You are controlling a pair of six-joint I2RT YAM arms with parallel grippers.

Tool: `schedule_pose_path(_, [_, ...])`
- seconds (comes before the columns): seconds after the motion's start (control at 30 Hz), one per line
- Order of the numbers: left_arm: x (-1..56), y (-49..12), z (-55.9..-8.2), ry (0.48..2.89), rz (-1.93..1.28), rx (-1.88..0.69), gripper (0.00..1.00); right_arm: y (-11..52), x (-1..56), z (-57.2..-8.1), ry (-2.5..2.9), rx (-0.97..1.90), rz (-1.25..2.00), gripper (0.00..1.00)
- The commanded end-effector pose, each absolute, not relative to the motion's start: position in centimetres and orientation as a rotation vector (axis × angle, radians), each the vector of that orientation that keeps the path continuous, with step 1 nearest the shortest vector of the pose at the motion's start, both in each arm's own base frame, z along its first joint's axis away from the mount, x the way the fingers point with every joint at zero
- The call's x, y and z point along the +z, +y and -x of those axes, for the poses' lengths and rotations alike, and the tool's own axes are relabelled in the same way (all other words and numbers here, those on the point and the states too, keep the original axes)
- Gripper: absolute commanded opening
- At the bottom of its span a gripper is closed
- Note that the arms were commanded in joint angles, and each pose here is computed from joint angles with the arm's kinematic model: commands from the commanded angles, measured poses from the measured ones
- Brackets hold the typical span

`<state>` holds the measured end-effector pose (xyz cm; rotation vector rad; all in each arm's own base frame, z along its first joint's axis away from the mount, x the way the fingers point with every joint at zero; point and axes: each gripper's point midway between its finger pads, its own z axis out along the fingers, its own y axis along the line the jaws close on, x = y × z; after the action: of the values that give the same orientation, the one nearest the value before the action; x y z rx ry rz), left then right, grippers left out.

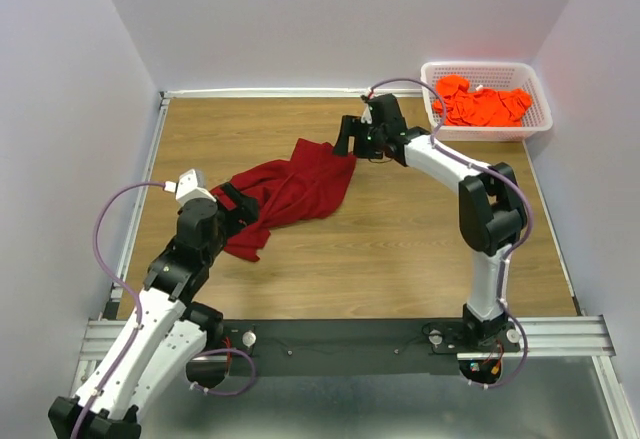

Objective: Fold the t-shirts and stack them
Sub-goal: Move the tshirt to the center of the board, then flatten the tshirt out

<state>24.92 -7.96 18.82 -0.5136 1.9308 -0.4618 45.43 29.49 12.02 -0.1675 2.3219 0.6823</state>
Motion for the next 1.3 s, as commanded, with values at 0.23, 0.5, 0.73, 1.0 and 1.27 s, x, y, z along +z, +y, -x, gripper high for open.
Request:
schedule_pose_path(0.23, [12.2,-7.5,-27.1,2.030,0.674,-0.430,0.98,28.8,4.7,-48.6,2.447,0.623,-0.068,0.86])
schedule_pose_path(0.5, [8.2,-5.4,-29.1,2.088,0.758,-0.367,0.98,27.3,2.5,-49.6,2.461,0.532,-0.164,0.75])
schedule_pose_path(0.73, [5.4,-3.9,-30.9,2.163,0.818,-0.353,0.97,25.9,5.1,-51.0,2.395,0.496,-0.185,0.07])
schedule_pose_path(1.0, [7.0,-3.9,-34.6,2.172,0.756,-0.345,0.97,16.6,15.6,-47.8,2.160,0.200,-0.277,0.01])
schedule_pose_path(1.27, [12.9,-5.0,-36.1,2.090,0.604,-0.365,0.98,8.3,12.0,-38.4,2.204,-0.038,-0.437,0.21])
